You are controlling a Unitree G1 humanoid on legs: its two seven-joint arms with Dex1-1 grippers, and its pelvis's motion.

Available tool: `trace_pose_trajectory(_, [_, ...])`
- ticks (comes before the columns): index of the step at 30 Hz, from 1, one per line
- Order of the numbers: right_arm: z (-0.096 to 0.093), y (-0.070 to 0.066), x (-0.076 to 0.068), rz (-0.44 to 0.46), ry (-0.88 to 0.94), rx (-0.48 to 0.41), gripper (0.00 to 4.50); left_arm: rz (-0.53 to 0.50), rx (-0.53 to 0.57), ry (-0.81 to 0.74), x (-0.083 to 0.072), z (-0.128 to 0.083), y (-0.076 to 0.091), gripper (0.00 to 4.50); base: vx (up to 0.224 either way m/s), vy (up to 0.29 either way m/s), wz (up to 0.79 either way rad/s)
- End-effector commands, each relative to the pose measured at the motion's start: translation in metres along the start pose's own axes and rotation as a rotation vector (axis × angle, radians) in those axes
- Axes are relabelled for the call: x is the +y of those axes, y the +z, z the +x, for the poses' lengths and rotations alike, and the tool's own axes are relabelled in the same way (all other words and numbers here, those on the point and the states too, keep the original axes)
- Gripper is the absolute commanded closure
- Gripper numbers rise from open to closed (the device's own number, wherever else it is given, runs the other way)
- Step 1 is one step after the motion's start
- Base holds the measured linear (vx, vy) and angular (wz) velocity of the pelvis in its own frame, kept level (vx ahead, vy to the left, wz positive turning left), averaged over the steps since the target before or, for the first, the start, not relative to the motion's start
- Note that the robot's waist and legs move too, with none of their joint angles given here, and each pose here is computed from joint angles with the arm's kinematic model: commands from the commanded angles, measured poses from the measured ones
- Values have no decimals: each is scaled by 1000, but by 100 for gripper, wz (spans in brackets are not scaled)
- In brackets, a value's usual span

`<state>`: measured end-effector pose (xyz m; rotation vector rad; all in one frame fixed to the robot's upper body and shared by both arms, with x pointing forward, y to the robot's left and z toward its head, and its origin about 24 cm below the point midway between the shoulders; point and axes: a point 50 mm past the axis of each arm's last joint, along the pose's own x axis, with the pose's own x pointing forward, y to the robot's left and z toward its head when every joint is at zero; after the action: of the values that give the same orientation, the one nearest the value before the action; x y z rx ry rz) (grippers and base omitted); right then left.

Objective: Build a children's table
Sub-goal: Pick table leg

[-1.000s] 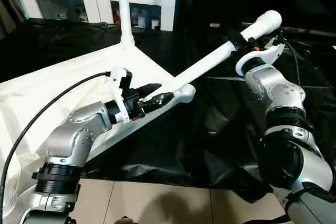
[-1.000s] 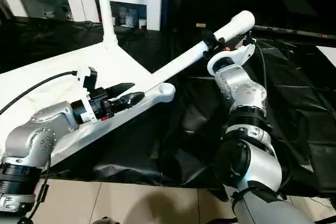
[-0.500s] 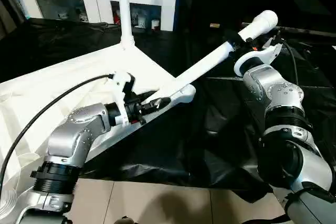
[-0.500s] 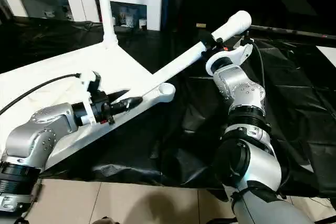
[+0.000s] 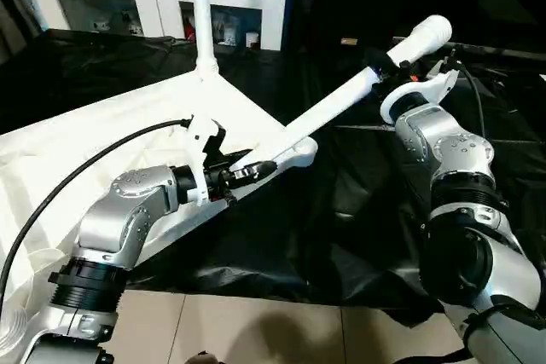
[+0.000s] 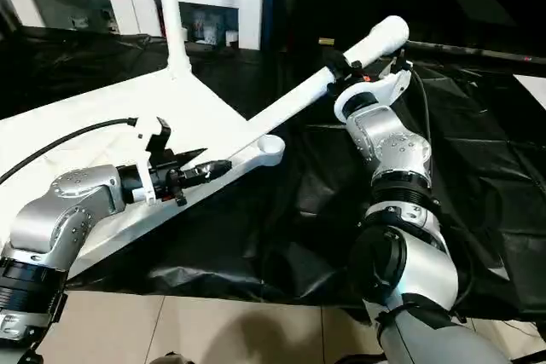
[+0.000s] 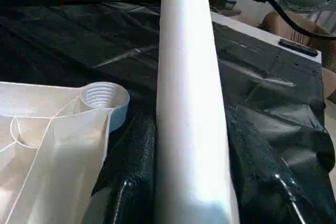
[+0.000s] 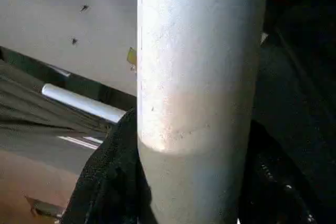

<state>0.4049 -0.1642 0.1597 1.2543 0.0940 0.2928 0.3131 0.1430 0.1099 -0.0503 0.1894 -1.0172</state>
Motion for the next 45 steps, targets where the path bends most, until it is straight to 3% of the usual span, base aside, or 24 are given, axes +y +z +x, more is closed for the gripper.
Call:
trace_pose_trajectory(1, [3,3,10,-48,21,7,217,37,-46,15,4,-3,13,311,0,0,0])
trace_pose_trajectory(6, [0,4,7,-44,30,16,162,61,-92,39,10,-15,26,311,0,0,0])
trace_pose_trajectory(10, [-4,4,3,-59,23,35,145,65,-103,46,13,-23,31,311,0,0,0])
trace_pose_trajectory(12, [-5,5,0,-62,19,36,113,67,-103,51,14,-26,32,311,0,0,0])
trace_pose_trajectory(15, [-11,9,0,-136,55,54,86,73,-94,63,17,-31,32,311,0,0,0])
trace_pose_trajectory(17, [-14,11,1,-289,73,76,74,72,-95,68,19,-34,33,311,0,0,0])
trace_pose_trajectory(18, [-16,11,1,-409,81,93,66,71,-94,71,19,-35,33,311,0,0,0])
trace_pose_trajectory(19, [-19,11,1,-620,95,130,61,72,-91,77,21,-36,34,311,0,0,0])
trace_pose_trajectory(21, [-23,10,-1,-876,115,190,42,74,-90,87,23,-38,34,311,0,0,0])
trace_pose_trajectory(26, [-25,17,2,-1095,138,195,1,73,-89,86,24,-40,36,311,0,0,0])
trace_pose_trajectory(27, [-26,21,6,-1231,151,164,1,74,-77,75,23,-40,36,311,0,0,0])
trace_pose_trajectory(28, [-26,23,9,-1305,153,144,0,74,-71,69,22,-41,36,311,0,0,0])
trace_pose_trajectory(30, [-26,25,18,-1625,203,110,0,73,-39,50,21,-42,34,311,0,0,0])
trace_pose_trajectory(31, [-27,25,20,-1731,223,114,0,72,-29,41,20,-42,33,311,0,0,0])
trace_pose_trajectory(32, [-27,25,20,-1731,223,114,0,72,-29,41,20,-42,33,311,0,0,0])
trace_pose_trajectory(33, [-27,22,23,-1933,273,134,0,72,-14,27,18,-43,32,311,0,0,0])
trace_pose_trajectory(34, [-27,22,23,-1933,273,134,0,72,-14,27,18,-43,32,311,0,0,0])
trace_pose_trajectory(36, [-30,21,29,-2191,353,104,0,69,5,19,17,-44,31,311,0,0,0])
trace_pose_trajectory(38, [-30,22,30,-2261,366,84,0,66,7,19,17,-44,31,311,0,0,0])
trace_pose_trajectory(41, [-28,23,19,-2436,365,136,0,61,22,-26,13,-43,30,311,0,0,0])
trace_pose_trajectory(45, [-26,24,18,-2530,357,124,0,60,47,-69,9,-44,30,311,0,0,0])
